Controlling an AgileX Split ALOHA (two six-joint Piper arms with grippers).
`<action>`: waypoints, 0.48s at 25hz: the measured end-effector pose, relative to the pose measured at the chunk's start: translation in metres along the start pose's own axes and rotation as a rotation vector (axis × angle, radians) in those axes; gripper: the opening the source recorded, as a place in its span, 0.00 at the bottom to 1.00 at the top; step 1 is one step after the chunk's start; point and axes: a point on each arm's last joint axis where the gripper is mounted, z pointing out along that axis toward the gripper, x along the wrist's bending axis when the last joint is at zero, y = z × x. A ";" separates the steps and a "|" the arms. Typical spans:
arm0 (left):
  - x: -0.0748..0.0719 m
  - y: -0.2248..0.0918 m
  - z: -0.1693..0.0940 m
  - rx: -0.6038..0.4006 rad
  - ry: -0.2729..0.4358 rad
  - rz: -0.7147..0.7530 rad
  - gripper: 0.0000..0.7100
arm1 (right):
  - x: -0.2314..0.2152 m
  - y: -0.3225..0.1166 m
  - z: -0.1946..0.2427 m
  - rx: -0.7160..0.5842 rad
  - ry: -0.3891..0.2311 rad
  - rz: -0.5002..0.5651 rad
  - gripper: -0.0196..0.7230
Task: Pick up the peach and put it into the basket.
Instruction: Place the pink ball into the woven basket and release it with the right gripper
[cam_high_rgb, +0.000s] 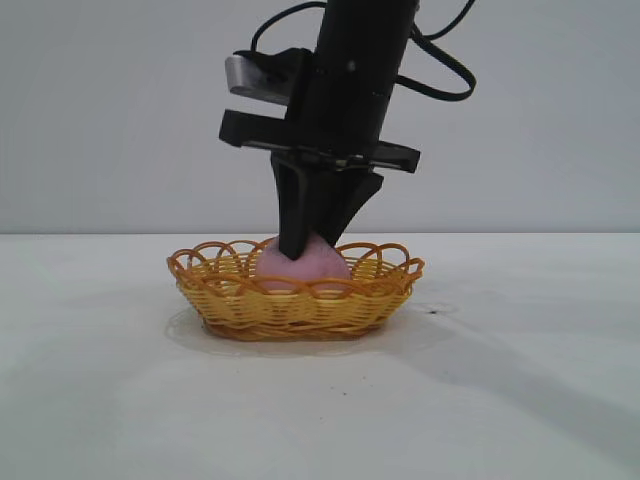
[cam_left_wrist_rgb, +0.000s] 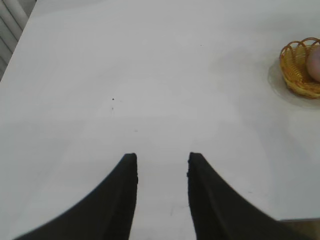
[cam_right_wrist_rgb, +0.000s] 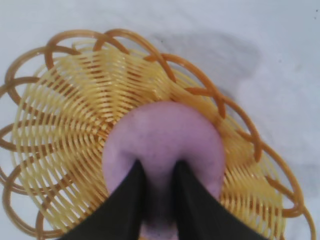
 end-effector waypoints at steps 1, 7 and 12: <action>0.000 0.000 0.000 0.000 0.000 0.000 0.35 | 0.001 0.001 -0.006 -0.013 -0.002 -0.002 0.52; 0.000 0.000 0.000 0.000 0.000 0.000 0.35 | 0.000 0.003 -0.073 -0.133 -0.148 -0.003 0.59; 0.000 0.000 0.000 0.000 0.000 0.000 0.35 | -0.058 -0.009 -0.106 -0.150 -0.317 0.190 0.59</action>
